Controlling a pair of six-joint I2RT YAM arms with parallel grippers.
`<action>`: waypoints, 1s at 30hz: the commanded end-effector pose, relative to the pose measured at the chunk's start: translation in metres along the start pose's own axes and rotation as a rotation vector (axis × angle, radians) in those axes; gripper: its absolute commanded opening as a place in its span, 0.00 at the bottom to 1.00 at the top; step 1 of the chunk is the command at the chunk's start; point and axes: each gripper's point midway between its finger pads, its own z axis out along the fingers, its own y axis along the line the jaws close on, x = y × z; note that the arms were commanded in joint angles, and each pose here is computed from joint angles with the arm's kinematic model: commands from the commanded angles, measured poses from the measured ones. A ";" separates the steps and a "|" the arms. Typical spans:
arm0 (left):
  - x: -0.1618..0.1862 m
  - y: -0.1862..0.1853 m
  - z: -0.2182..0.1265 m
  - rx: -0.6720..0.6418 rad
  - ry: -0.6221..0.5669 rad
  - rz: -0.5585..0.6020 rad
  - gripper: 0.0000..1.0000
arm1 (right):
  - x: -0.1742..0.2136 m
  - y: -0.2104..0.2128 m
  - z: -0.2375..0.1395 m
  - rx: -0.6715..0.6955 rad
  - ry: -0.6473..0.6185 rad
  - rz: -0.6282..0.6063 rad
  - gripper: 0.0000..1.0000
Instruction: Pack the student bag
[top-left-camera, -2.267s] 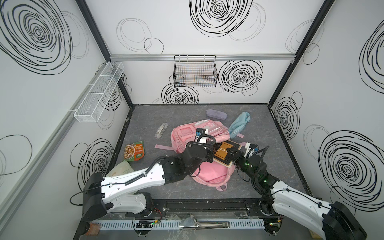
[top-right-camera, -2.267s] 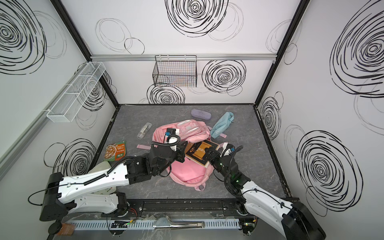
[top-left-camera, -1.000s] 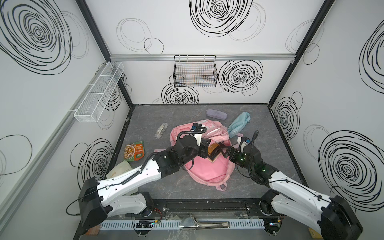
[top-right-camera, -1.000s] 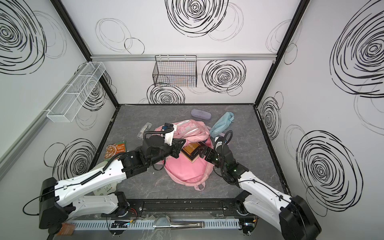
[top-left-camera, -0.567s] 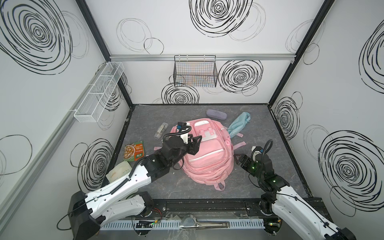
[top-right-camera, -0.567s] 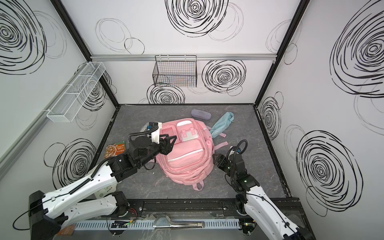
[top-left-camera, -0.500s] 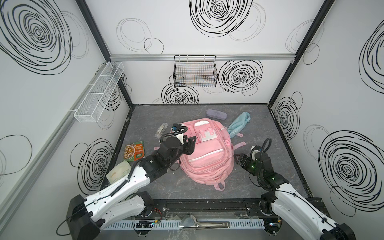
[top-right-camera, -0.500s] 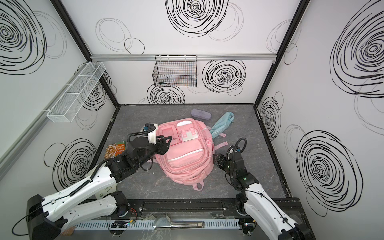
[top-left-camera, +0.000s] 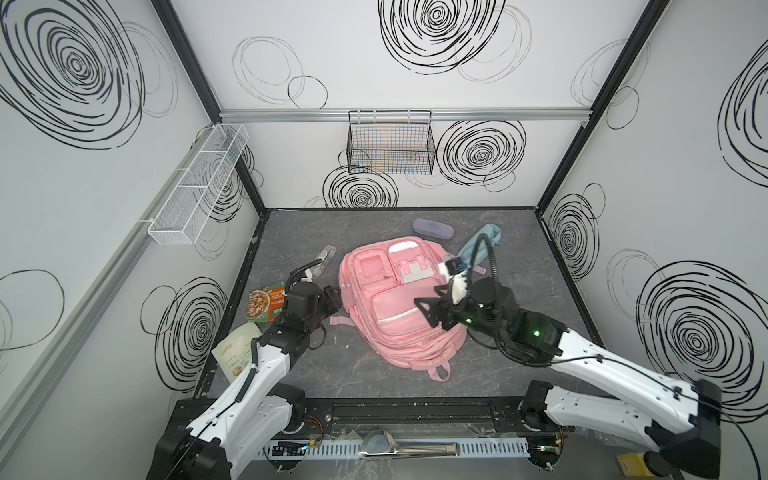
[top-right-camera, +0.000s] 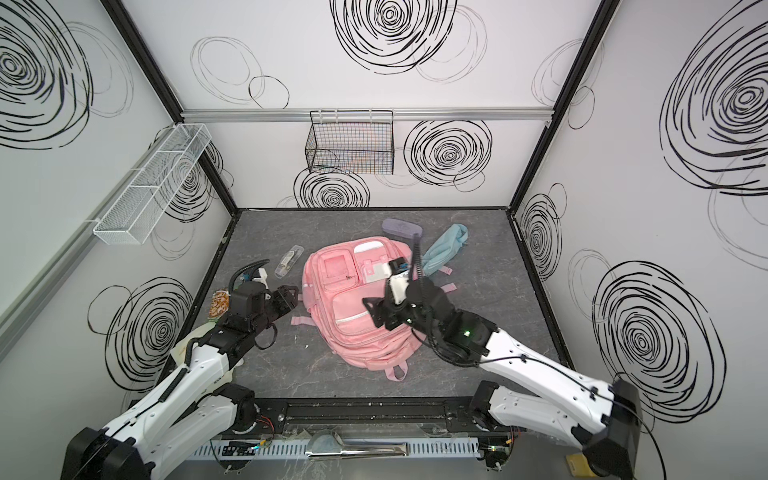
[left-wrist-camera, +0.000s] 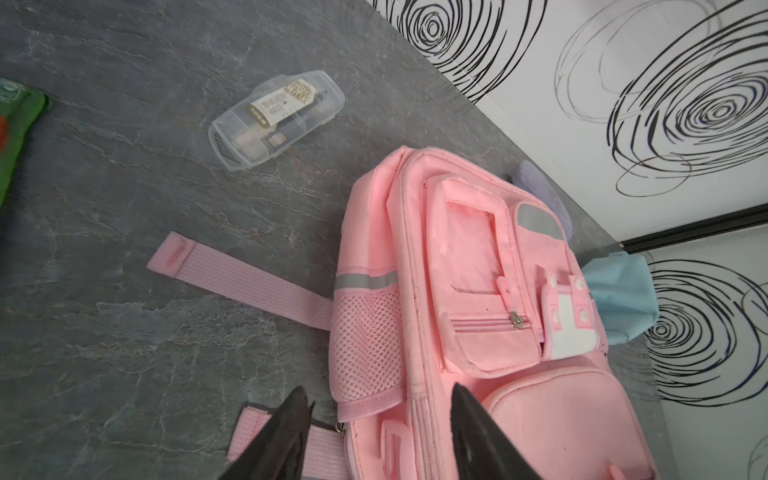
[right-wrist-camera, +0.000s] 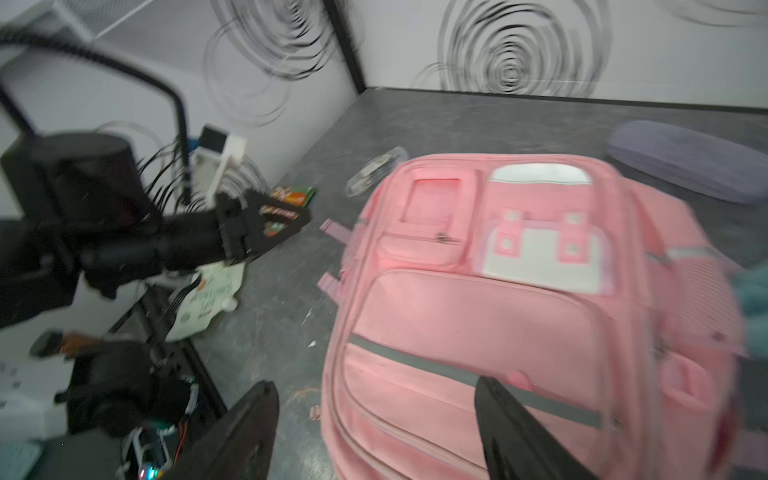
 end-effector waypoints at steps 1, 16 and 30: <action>-0.027 -0.024 -0.013 0.068 -0.069 0.001 0.59 | 0.053 0.012 0.039 0.074 0.188 -0.383 0.85; -0.084 -0.052 -0.051 0.032 -0.212 0.179 0.59 | 0.164 0.008 0.127 0.252 0.482 -0.860 0.86; -0.107 -0.085 -0.073 0.072 -0.245 0.510 0.57 | 0.100 0.030 0.111 0.233 0.266 -0.896 0.00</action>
